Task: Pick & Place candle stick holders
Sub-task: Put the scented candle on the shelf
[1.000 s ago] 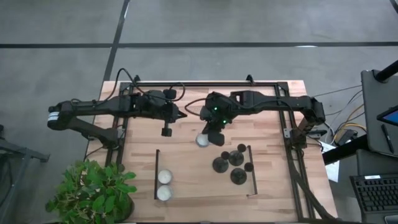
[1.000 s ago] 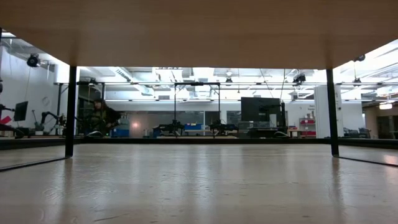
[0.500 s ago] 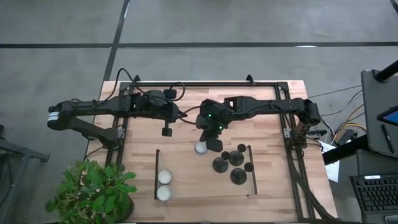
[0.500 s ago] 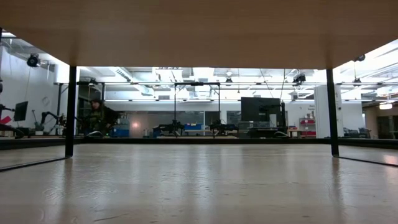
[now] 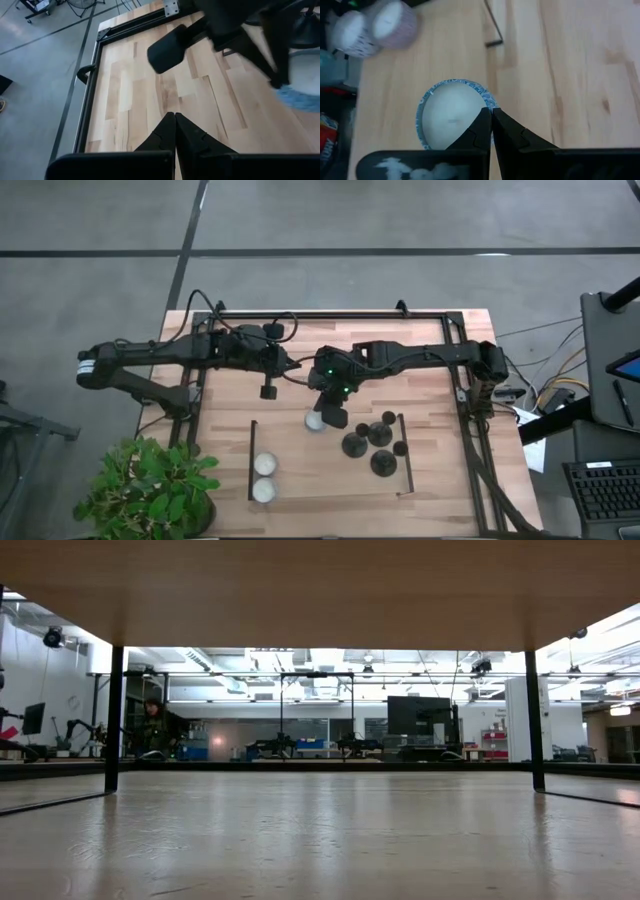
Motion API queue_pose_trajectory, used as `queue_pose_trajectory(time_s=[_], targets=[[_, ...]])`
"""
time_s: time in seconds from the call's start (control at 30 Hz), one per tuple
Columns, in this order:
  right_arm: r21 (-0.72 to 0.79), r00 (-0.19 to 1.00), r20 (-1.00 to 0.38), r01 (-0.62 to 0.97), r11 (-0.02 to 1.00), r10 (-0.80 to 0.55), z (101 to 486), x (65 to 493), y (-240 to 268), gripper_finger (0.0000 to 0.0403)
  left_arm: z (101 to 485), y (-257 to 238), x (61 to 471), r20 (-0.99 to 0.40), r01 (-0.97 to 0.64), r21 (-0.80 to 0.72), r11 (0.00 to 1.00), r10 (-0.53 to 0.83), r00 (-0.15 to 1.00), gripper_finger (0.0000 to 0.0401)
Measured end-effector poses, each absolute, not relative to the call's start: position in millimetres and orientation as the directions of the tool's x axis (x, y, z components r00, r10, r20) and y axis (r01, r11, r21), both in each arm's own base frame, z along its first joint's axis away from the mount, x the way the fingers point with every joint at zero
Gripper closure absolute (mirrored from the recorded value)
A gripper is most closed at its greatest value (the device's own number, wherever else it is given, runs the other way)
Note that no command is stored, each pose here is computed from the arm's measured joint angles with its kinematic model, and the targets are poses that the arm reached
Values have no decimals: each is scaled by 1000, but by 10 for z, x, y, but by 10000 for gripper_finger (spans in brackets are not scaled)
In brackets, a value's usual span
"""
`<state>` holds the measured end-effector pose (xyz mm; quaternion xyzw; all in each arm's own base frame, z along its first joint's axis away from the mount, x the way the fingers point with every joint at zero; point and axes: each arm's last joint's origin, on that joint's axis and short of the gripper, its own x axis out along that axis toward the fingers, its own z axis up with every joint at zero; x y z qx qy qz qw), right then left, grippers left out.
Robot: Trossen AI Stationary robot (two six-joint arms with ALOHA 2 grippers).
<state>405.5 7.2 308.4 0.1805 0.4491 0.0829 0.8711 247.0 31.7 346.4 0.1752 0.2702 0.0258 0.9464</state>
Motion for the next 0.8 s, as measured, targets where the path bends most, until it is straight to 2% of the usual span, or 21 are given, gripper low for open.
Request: queue_pose_trajectory(time_s=[0.23,0.8], targets=[[367,586,-742,-52,929,326,3108,4062,198,394,3460,316,2470,-504,48,344,938,141,852,401],[363,566,-753,-67,929,335,3061,4050,318,394,3457,315,2470,-505,49,343,938,140,852,401]])
